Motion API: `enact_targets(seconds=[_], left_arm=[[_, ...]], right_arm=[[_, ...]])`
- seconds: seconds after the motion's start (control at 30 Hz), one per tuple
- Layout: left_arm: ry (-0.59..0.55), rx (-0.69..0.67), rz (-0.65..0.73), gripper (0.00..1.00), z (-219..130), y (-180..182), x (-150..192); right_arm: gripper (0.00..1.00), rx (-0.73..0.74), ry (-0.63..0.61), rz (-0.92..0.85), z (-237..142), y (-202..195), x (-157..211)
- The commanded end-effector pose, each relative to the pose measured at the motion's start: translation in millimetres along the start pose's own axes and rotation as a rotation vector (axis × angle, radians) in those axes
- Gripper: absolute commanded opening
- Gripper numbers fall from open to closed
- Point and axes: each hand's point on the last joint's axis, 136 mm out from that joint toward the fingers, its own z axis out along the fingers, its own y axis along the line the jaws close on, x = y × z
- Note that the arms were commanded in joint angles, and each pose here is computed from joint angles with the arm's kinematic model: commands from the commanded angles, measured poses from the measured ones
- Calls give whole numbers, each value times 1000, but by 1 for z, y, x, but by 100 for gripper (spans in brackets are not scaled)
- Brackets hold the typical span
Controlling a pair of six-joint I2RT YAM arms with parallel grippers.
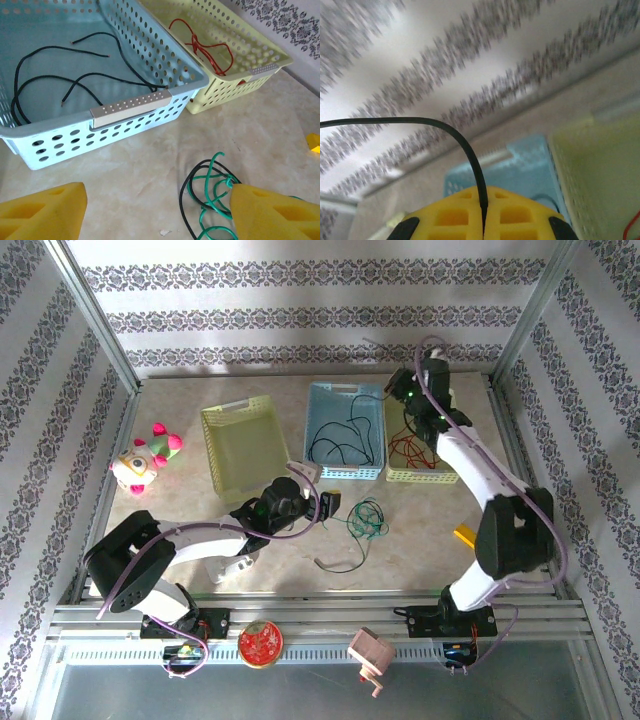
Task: Untangle the cables
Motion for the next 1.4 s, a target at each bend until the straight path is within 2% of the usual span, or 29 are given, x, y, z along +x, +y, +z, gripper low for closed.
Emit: enact_targets(seconds=[0.0, 0.1, 0.17, 0.2, 0.23, 0.3, 0.33, 0.4, 0.47, 0.6, 0.7, 0.77, 0.87, 1.0, 1.1, 1.23, 1.37], left_arm=[[2, -3, 13, 75, 1, -2, -4], [6, -9, 16, 75, 0, -1, -4], [7, -17, 15, 75, 0, 1, -3], [6, -19, 15, 75, 0, 1, -4], [5, -20, 15, 75, 0, 1, -4], [4, -25, 16, 76, 0, 2, -4], [1, -26, 15, 76, 1, 2, -5], [1, -27, 15, 76, 1, 2, -5], [-4, -28, 14, 76, 1, 2, -6], [-10, -47, 7, 76, 1, 6, -5], [-16, -72, -3, 76, 2, 11, -4], [-19, -96, -11, 76, 2, 15, -3], [-31, -134, -35, 76, 2, 23, -2], [-55, -203, -75, 76, 1, 39, -1], [-71, -264, -94, 76, -1, 52, -1], [-77, -312, -94, 76, -5, 60, -1], [-68, -323, -93, 76, -7, 63, 2]], right_arm=[[0, -14, 227, 96, 24, -15, 65], [0, 23, 327, 124, 36, -29, 98], [1, 36, 339, 104, 39, -31, 105], [4, 44, 337, 85, 38, -30, 106], [12, 51, 331, 64, 37, -29, 105], [39, 66, 318, 22, 34, -26, 100], [46, 79, 303, -1, 31, -24, 95], [55, 107, 270, -49, 24, -24, 85], [59, 136, 234, -93, 14, -23, 73], [60, 143, 200, -161, -17, -19, 60], [60, 114, 229, -205, -47, -18, 73], [60, 75, 285, -243, -71, -19, 95], [58, -6, 434, -314, -113, -21, 147], [55, -170, 719, -391, -174, -19, 232], [52, -203, 880, -442, -205, -29, 283], [43, -169, 1024, -484, -222, -50, 327], [37, -81, 1046, -517, -212, -71, 339]])
